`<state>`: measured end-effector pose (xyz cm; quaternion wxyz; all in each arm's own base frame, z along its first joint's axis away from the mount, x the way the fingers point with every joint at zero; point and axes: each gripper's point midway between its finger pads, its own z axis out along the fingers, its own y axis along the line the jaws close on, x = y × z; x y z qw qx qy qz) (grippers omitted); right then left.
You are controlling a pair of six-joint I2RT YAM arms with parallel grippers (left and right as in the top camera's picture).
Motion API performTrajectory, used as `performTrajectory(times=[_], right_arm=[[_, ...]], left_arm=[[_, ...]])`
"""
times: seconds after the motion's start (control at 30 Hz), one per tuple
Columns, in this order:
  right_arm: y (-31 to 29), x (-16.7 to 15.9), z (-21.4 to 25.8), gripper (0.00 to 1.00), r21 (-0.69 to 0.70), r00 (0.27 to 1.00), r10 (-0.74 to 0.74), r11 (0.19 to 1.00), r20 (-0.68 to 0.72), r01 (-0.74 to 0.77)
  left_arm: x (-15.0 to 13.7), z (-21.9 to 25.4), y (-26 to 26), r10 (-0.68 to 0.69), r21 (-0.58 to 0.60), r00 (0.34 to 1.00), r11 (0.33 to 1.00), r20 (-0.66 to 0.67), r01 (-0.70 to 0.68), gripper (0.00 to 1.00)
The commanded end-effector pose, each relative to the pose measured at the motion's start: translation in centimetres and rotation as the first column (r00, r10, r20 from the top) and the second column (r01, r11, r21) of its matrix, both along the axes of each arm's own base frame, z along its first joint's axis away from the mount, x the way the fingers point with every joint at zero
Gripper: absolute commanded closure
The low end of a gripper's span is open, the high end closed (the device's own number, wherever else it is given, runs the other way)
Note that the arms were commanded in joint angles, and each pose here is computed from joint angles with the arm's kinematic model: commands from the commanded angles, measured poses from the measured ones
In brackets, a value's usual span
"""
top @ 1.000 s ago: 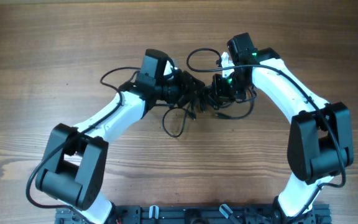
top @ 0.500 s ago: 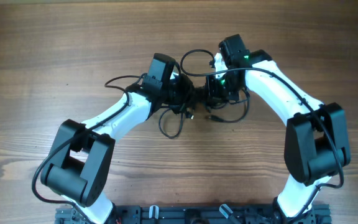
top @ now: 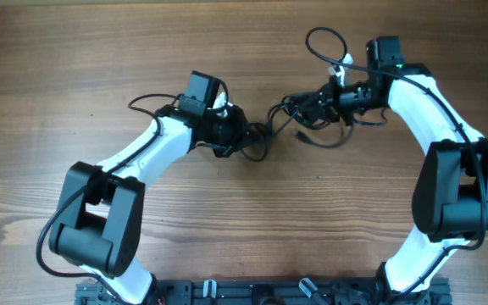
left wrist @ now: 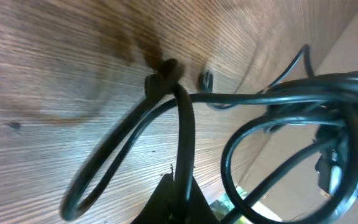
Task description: Untangle cables
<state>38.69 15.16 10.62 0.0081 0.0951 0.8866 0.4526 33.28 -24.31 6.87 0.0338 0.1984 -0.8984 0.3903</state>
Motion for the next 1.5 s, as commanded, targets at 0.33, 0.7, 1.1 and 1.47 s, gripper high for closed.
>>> performTrajectory(times=[0.33,0.7,1.1,1.47], right_arm=[[-5.5,0.8,-2.5,0.94,-0.288,0.994,0.049,0.957,0.100,-0.018],[-5.5,0.5,2.7,0.62,-0.308,0.973,0.126,0.949,0.192,-0.062],[-5.5,0.4,2.6,0.53,-0.298,0.984,0.082,0.954,0.157,-0.032],[-5.2,0.3,2.6,0.52,-0.297,0.984,0.088,0.954,0.154,-0.039]], left_arm=[[-2.7,-5.4,11.4,-0.044,0.336,0.996,0.940,-0.078,0.068,0.95],[5.5,11.0,10.1,-0.408,0.442,0.787,0.876,0.462,0.195,0.45],[5.1,1.0,1.3,-0.786,0.644,0.509,0.597,0.350,0.479,0.48],[5.2,-3.6,1.0,-0.836,0.669,0.474,0.522,0.278,0.529,0.72]])
